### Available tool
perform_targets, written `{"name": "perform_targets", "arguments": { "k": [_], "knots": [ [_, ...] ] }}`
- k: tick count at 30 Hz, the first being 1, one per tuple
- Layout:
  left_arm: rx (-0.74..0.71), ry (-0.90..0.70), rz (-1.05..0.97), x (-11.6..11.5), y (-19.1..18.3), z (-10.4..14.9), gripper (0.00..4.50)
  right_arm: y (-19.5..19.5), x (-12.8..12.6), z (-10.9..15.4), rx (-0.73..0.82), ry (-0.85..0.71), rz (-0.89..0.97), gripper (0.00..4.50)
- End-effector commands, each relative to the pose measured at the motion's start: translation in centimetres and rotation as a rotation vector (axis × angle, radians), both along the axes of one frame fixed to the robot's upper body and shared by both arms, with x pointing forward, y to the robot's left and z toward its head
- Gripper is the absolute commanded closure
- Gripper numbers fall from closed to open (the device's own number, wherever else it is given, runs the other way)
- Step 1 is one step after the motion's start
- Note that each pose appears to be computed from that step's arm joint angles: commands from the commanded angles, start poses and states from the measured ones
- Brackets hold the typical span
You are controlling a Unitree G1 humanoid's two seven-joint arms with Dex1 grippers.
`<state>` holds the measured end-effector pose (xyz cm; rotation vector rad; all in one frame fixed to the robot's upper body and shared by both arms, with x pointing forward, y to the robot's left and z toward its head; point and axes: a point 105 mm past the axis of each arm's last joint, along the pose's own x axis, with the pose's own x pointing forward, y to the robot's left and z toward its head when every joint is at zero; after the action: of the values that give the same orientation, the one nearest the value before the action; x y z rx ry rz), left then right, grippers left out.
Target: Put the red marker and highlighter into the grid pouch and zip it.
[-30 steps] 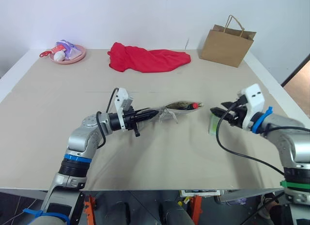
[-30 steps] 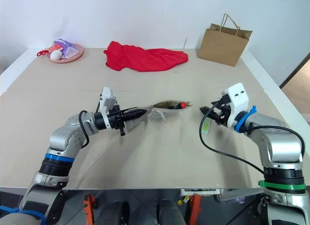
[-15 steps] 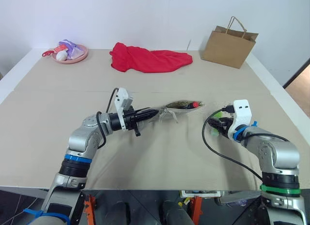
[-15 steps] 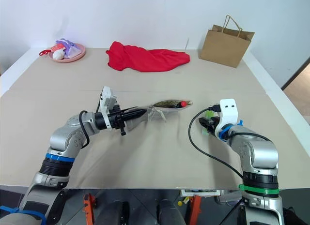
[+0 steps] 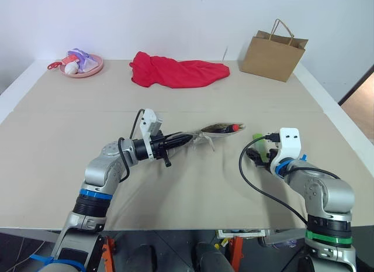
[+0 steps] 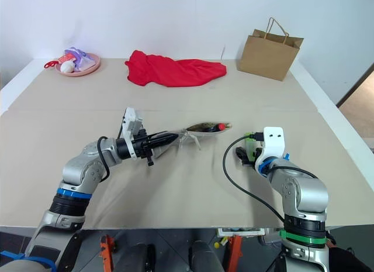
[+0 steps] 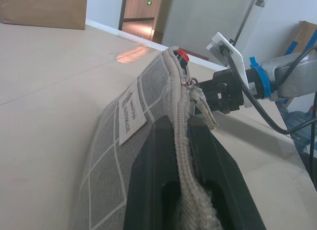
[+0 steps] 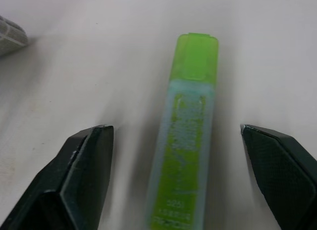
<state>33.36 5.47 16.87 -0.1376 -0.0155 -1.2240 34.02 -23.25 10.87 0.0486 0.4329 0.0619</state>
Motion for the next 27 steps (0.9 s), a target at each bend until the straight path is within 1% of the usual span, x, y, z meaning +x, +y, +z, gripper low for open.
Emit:
{"name": "perform_targets", "arguments": {
  "k": [1,2,4,7,8,9,12,15,17,19,22,24,27],
  "knots": [
    [-0.012,-0.054,-0.013,-0.1,-0.2,1.3,4.5,0.3,-0.3,-0.6,0.003,0.012,0.013,0.57],
    [-0.012,-0.055,-0.013,-0.1,-0.2,1.3,4.5,0.3,-0.3,-0.6,-0.005,0.009,0.017,0.88],
    [-0.011,-0.056,-0.014,-0.1,-0.1,1.2,4.5,0.3,-0.3,-0.5,-0.016,0.005,0.025,1.86],
    [-0.01,-0.057,-0.017,-0.2,-0.2,1.2,4.5,-0.1,0.1,0.4,-0.058,-0.028,0.044,3.33],
    [-0.009,-0.057,-0.018,-0.2,-0.2,1.2,4.5,-0.1,0.3,1.0,-0.085,-0.052,0.057,3.46],
    [-0.009,-0.057,-0.019,-0.2,-0.2,1.2,4.5,-0.2,0.5,1.7,-0.114,-0.082,0.069,3.43],
    [-0.007,-0.057,-0.023,-0.2,-0.2,1.2,4.5,0.4,0.9,5.1,-0.195,-0.227,0.154,3.43],
    [-0.004,-0.056,-0.026,-0.2,-0.2,1.1,4.5,1.4,0.6,9.6,-0.258,-0.386,0.279,3.43],
    [-0.001,-0.056,-0.029,-0.3,-0.2,1.1,4.5,2.6,-0.4,13.0,-0.327,-0.509,0.408,3.43],
    [0.002,-0.057,-0.031,-0.3,-0.2,1.0,4.5,3.7,-1.9,15.1,-0.426,-0.571,0.552,3.43],
    [0.005,-0.059,-0.033,-0.3,-0.2,1.0,4.5,4.1,-3.6,16.2,-0.558,-0.568,0.707,3.43],
    [0.007,-0.061,-0.033,-0.3,-0.2,1.0,4.5,4.3,-4.7,16.1,-0.632,-0.523,0.806,3.43],
    [0.009,-0.062,-0.033,-0.4,-0.1,1.0,4.5,4.4,-5.4,15.7,-0.692,-0.481,0.887,3.43]
  ]
}}
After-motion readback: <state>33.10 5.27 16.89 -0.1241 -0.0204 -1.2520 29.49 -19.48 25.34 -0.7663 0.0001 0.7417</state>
